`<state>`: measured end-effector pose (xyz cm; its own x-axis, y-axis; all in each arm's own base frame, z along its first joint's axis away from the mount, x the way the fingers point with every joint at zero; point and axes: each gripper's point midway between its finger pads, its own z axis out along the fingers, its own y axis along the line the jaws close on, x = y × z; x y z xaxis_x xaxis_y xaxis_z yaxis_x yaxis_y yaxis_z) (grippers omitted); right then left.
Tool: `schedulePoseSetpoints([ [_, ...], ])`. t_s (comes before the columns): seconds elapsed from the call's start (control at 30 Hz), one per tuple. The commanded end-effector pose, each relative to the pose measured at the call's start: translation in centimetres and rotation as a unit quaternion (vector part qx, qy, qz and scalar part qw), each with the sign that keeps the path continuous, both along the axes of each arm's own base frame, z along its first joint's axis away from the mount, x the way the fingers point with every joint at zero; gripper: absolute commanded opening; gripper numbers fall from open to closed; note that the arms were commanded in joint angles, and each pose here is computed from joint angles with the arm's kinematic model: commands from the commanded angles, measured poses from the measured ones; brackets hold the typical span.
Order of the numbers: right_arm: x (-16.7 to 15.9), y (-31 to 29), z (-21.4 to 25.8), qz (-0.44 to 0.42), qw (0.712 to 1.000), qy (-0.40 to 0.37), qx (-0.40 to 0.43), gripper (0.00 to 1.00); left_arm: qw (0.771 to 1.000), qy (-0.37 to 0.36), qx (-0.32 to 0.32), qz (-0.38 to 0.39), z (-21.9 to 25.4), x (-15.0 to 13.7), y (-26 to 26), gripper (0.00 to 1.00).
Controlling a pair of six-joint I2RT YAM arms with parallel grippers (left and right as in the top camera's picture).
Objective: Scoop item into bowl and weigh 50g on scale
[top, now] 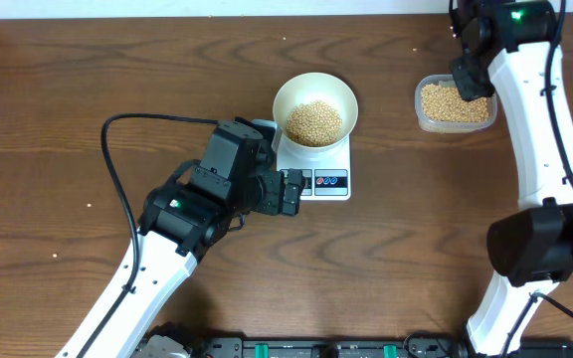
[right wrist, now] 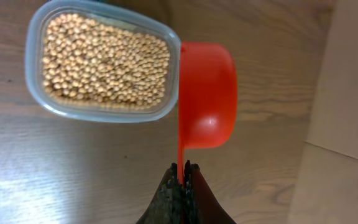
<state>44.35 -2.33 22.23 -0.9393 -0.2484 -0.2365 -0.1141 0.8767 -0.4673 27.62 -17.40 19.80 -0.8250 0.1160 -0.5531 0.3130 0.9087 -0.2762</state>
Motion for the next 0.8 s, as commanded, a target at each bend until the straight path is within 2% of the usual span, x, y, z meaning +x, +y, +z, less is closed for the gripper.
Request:
schedulePoseSetpoints([
  [0.0, 0.4, 0.5, 0.3, -0.004, 1.000, -0.015, 0.013, 0.01, 1.000, -0.006, -0.002, -0.004, 0.6, 0.2, -0.1, 1.00],
  [0.03, 0.6, 3.3, -0.5, 0.055, 0.995, 0.002, 0.085, 0.01, 1.000, -0.006, -0.002, -0.004, 0.6, 0.2, -0.1, 1.00],
  [0.1, 0.8, 7.0, -0.7, 0.122, 0.978, 0.008, 0.171, 0.01, 1.000, -0.006, -0.002, -0.004, 0.6, 0.2, -0.1, 1.00],
  [0.23, 1.5, 11.6, 1.6, 0.200, 0.942, -0.023, 0.267, 0.01, 1.000, -0.006, -0.002, -0.004, 0.6, 0.2, -0.1, 1.00],
  [0.37, 2.0, 15.0, 4.9, 0.261, 0.907, -0.062, 0.325, 0.01, 1.000, -0.006, -0.002, -0.004, 0.6, 0.2, -0.1, 1.00],
  [0.5, 0.9, 19.9, 6.9, 0.344, 0.848, -0.072, 0.396, 0.01, 1.000, -0.006, -0.002, -0.004, 0.6, 0.2, -0.1, 1.00],
  [0.77, -1.3, 24.7, 2.9, 0.377, 0.835, -0.005, 0.402, 0.01, 1.000, -0.006, -0.002, -0.004, 0.6, 0.2, -0.1, 1.00],
])
